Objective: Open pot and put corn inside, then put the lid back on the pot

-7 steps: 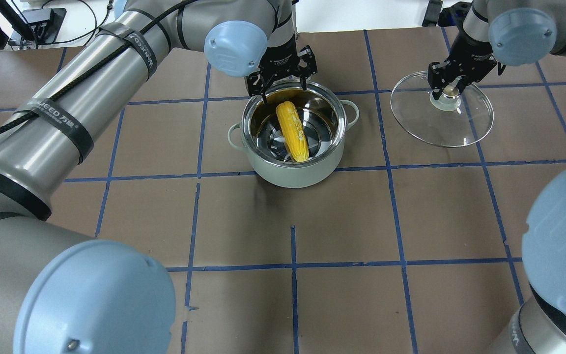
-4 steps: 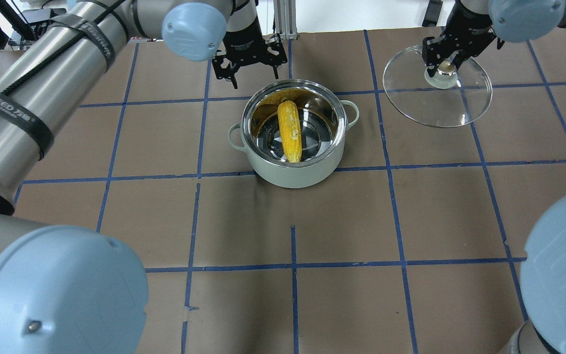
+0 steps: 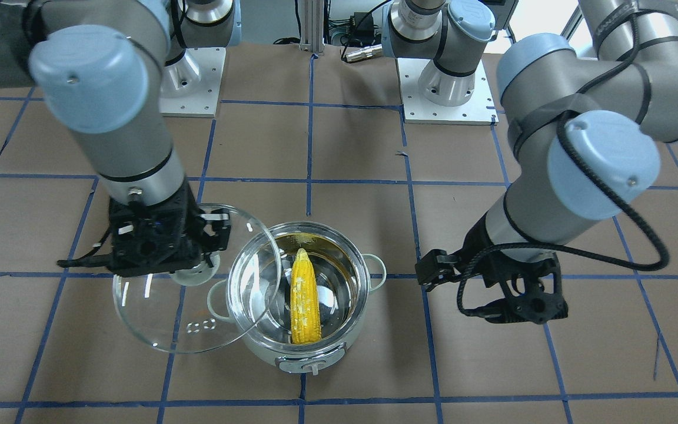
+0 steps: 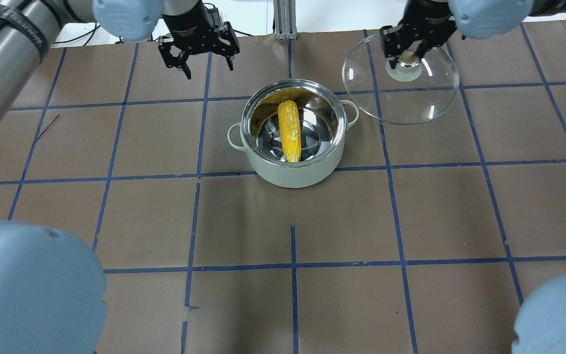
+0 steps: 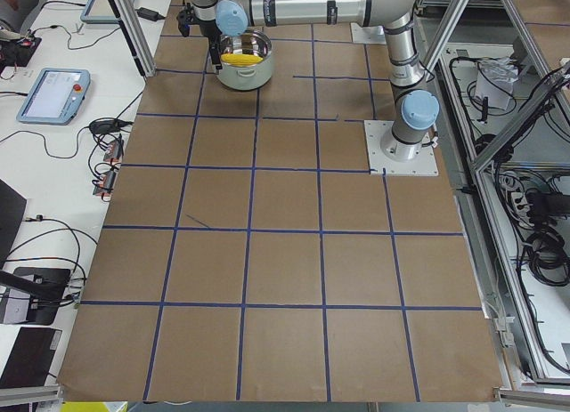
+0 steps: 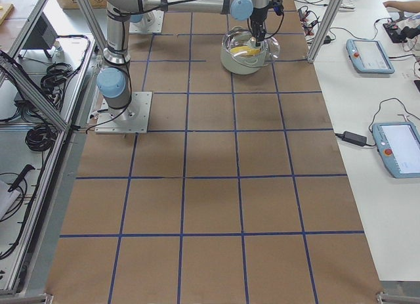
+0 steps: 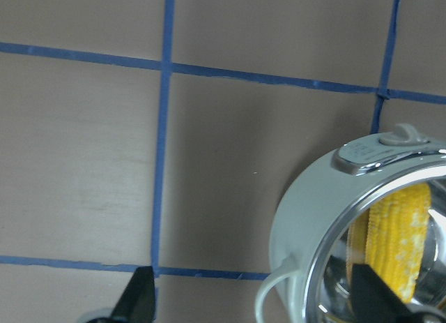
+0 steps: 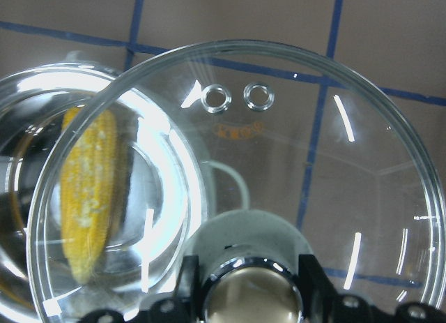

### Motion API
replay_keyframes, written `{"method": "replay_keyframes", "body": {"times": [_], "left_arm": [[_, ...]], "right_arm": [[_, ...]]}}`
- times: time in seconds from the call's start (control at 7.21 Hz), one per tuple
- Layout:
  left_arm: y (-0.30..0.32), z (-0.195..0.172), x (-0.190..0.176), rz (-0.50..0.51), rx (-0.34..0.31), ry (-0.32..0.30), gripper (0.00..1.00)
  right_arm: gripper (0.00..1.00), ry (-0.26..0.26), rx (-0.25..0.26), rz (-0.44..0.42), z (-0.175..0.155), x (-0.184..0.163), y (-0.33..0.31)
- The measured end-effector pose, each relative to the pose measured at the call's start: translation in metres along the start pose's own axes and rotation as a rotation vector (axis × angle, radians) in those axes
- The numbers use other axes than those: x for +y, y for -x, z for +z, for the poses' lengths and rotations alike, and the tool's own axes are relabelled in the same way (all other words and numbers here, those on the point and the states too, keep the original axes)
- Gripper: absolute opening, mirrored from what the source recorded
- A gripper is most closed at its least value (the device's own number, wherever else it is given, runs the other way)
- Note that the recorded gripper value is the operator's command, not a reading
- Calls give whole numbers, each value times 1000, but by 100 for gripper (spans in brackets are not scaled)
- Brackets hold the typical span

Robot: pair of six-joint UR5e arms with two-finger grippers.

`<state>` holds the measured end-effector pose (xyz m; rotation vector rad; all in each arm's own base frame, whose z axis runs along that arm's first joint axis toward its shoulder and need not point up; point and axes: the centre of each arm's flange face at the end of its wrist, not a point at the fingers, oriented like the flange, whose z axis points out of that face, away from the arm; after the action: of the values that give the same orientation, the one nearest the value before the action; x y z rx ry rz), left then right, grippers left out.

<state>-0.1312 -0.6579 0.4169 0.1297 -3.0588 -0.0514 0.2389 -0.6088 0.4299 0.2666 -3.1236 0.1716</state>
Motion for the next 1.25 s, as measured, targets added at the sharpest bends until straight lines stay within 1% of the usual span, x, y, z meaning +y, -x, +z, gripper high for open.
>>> {"method": "replay_keyframes", "body": {"times": [0.28, 0.55, 0.69, 0.83, 1.11, 1.25], "left_arm": [[37, -13, 40, 5, -4, 9, 100], [45, -31, 73, 3, -28, -12, 100], [46, -37, 79, 1, -38, -20, 100], [46, -37, 78, -4, -46, -20, 100], [46, -26, 72, -7, -54, 0, 100], [46, -18, 69, -6, -55, 16, 100]], "right_arm": [[9, 14, 3, 75, 11, 12, 67], [9, 16, 30, 105, 28, 16, 109], [9, 10, 35, 108, 40, 11, 116], [9, 13, 39, 109, 50, 7, 122], [9, 22, 31, 112, 65, 0, 124], [9, 21, 29, 115, 68, -4, 121]]}}
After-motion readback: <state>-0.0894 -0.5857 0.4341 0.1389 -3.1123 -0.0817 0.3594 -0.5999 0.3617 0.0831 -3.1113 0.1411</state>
